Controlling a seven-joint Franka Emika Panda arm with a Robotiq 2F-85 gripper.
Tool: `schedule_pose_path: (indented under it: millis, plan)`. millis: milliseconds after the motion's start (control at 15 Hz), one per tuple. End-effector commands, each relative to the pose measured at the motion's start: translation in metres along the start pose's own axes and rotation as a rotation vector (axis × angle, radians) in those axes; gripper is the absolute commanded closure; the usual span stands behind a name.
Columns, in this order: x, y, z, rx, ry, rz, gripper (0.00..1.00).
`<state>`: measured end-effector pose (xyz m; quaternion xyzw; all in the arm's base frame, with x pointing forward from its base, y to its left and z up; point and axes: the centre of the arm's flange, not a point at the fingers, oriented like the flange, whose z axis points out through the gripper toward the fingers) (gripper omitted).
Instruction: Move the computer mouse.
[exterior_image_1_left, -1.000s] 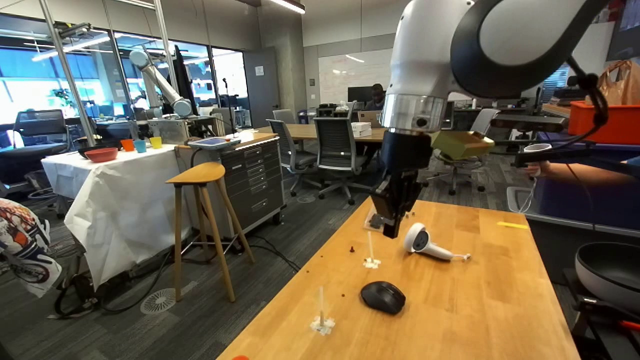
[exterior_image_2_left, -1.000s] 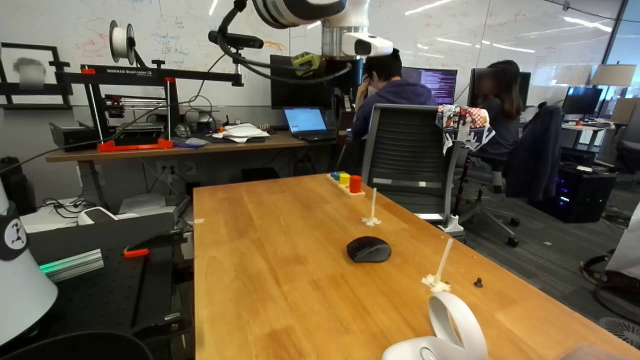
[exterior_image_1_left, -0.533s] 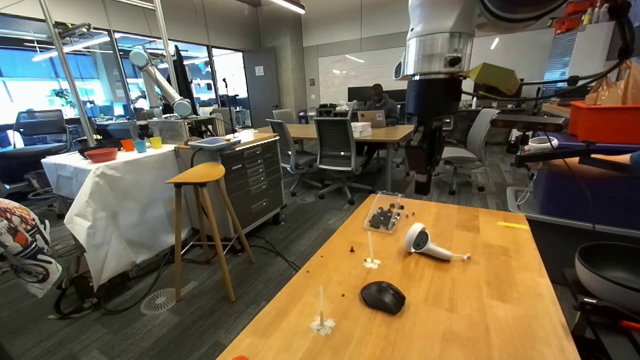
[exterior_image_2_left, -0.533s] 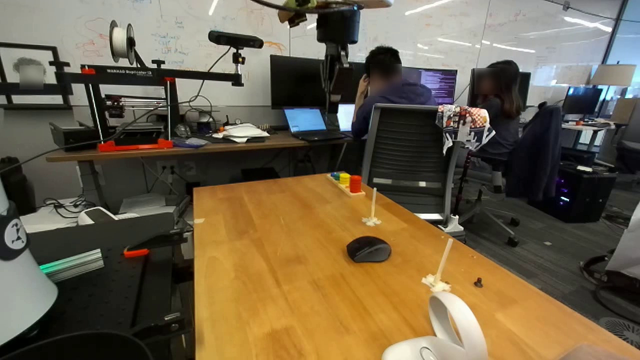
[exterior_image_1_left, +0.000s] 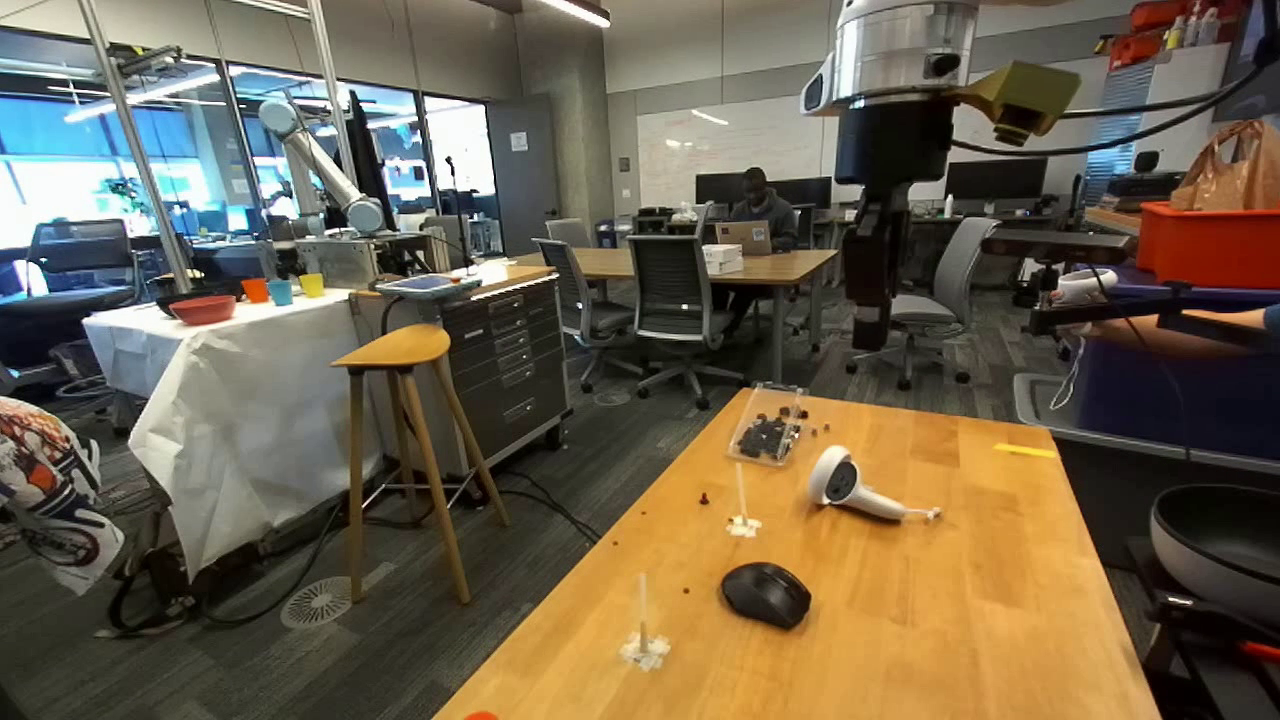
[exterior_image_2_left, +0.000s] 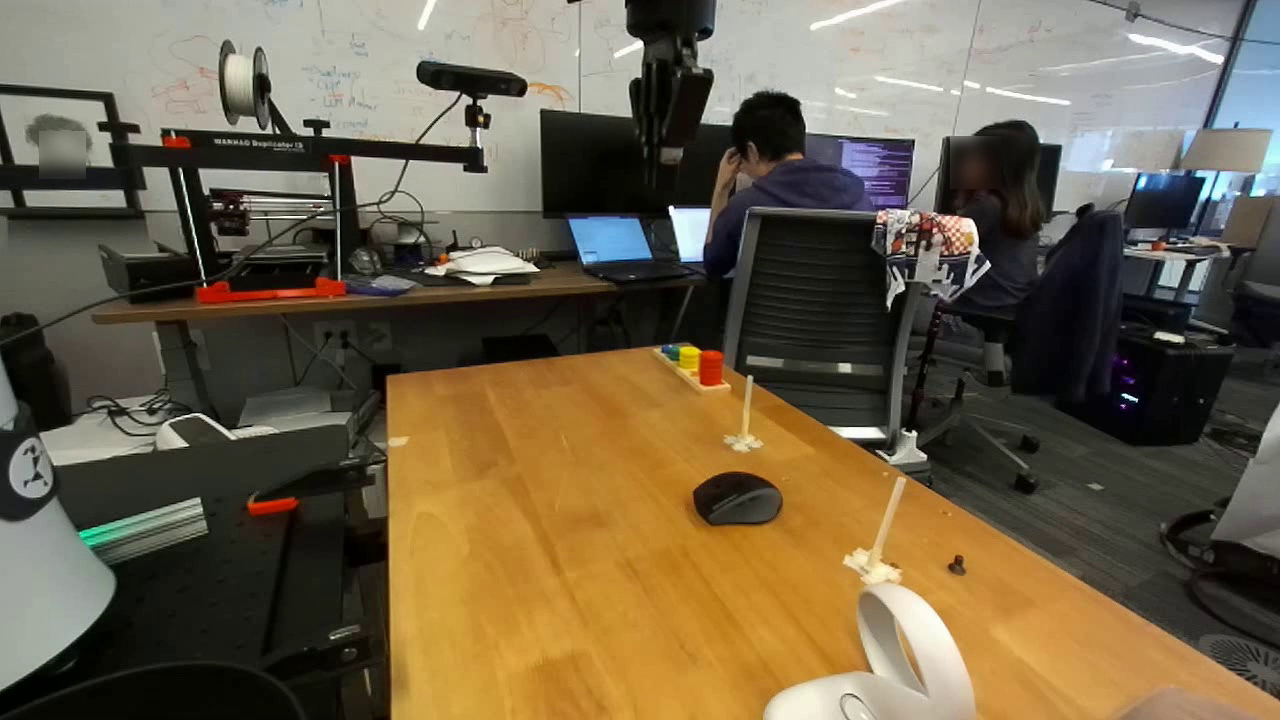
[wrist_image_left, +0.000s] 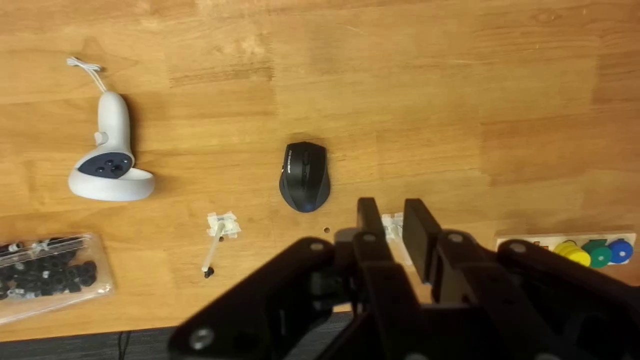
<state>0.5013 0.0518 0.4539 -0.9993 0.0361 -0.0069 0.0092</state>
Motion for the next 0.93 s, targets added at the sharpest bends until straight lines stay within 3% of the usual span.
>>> schedule_pose_path:
  millis: [0, 133, 200, 267, 400, 867]
  plan:
    - [-0.004, 0.001, -0.019, 0.051, -0.028, -0.039, 0.46]
    - [-0.007, 0.001, -0.023, 0.097, -0.057, -0.02, 0.31]
    - [-0.005, -0.001, -0.006, 0.054, -0.038, -0.015, 0.23]
    - [-0.005, -0.001, -0.006, 0.056, -0.042, -0.014, 0.4]
    - [-0.005, 0.0, -0.002, 0.055, -0.049, -0.013, 0.25]
    - [-0.005, 0.0, -0.001, 0.055, -0.051, -0.013, 0.23]
